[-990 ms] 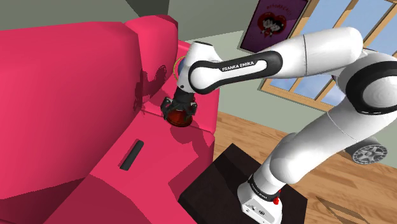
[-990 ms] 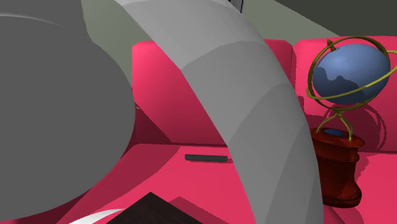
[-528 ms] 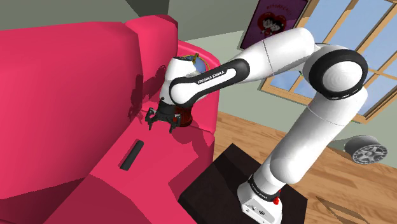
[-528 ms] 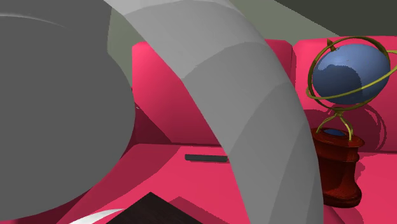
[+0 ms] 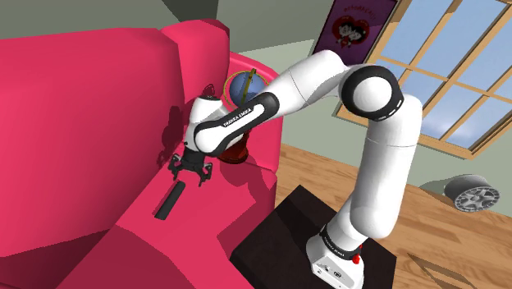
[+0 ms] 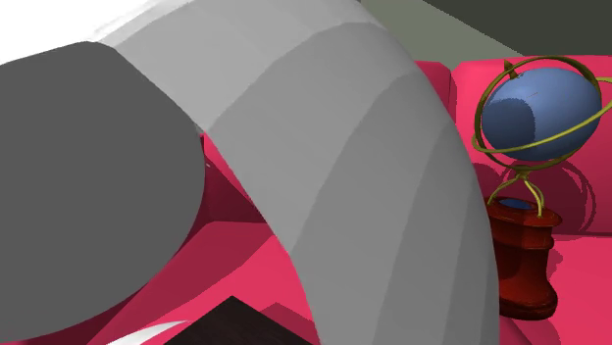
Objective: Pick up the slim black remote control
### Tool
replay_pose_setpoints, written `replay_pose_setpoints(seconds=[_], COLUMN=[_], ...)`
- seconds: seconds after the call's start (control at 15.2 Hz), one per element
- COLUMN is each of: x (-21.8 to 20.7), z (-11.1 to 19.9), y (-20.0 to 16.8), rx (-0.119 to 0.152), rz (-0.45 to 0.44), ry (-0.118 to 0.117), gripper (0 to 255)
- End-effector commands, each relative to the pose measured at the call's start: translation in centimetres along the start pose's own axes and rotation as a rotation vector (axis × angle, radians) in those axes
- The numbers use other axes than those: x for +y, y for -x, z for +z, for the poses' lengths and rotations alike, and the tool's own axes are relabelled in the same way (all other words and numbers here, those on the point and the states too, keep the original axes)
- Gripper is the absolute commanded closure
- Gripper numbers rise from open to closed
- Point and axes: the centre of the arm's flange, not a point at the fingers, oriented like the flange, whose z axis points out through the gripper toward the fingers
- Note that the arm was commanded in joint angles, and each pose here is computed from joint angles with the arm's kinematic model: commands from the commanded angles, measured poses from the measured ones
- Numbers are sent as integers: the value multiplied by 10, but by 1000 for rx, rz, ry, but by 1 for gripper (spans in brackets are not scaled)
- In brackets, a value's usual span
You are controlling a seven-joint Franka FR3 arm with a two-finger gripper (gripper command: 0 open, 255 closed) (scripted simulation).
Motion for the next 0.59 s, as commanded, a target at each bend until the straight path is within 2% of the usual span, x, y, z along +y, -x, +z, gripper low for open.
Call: replay_pose_setpoints(seconds=[0.0,0.4,0.53], x=[-15,-53,-53], z=[24,92,100], y=[-4,-22,-23], rx=[-11,-45,-46], rz=[43,164,168], ry=[2,6,6], gripper=[0,0,0])
